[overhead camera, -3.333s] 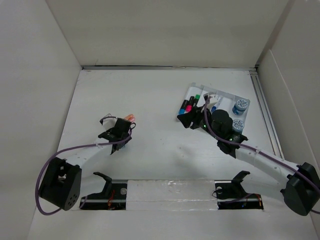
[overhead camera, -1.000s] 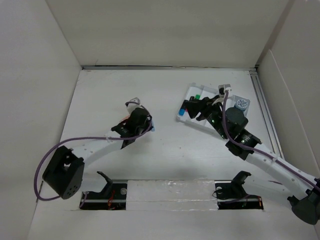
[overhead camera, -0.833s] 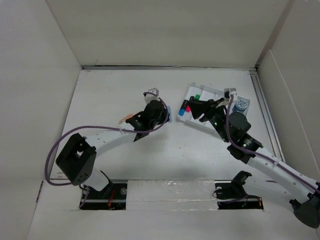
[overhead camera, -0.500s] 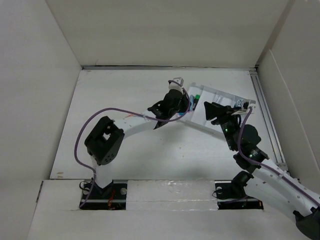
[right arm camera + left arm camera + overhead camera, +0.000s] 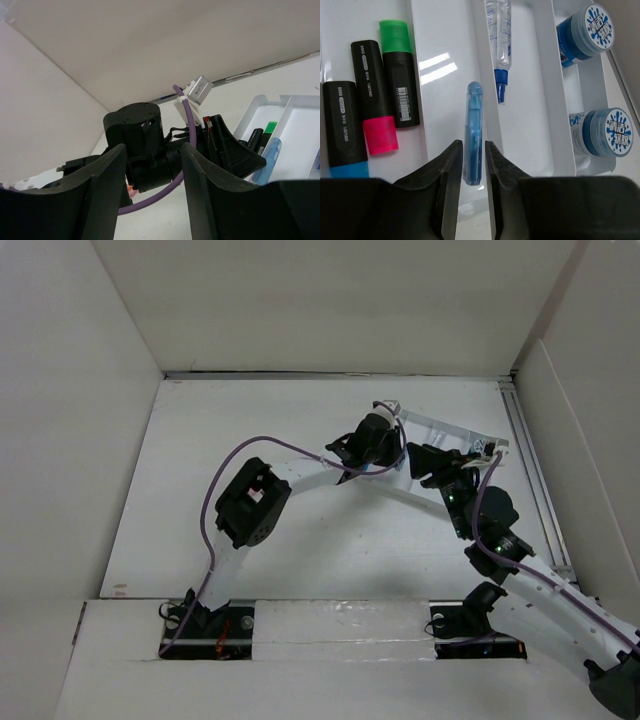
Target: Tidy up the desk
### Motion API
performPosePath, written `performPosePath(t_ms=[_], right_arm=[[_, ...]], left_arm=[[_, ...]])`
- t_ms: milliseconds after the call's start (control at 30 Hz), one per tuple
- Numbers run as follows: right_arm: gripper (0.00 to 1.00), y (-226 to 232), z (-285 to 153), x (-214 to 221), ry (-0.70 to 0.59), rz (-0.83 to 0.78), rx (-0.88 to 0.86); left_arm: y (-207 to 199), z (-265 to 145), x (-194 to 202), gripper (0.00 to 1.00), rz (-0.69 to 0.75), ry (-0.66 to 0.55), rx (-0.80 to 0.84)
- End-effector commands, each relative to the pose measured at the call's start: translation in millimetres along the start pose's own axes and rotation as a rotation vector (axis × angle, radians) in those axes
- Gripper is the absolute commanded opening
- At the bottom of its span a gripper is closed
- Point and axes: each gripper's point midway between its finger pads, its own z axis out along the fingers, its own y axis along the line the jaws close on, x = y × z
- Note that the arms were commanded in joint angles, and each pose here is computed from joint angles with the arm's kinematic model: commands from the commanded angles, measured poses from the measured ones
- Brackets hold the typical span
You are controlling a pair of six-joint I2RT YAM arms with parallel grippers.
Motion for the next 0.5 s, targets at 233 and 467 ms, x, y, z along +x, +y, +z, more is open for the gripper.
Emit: performPosePath(t_ms=[233, 467], right_arm=[[0.54, 10, 5, -11, -0.027, 0.019, -0.031], [0.54, 10, 7, -8, -0.017, 0.010, -0.033]], left_arm=[[-20, -20, -30, 0.34, 0.050, -0.028, 0.032], [26, -85, -50, 0.33, 0.037, -0.166, -0.149]])
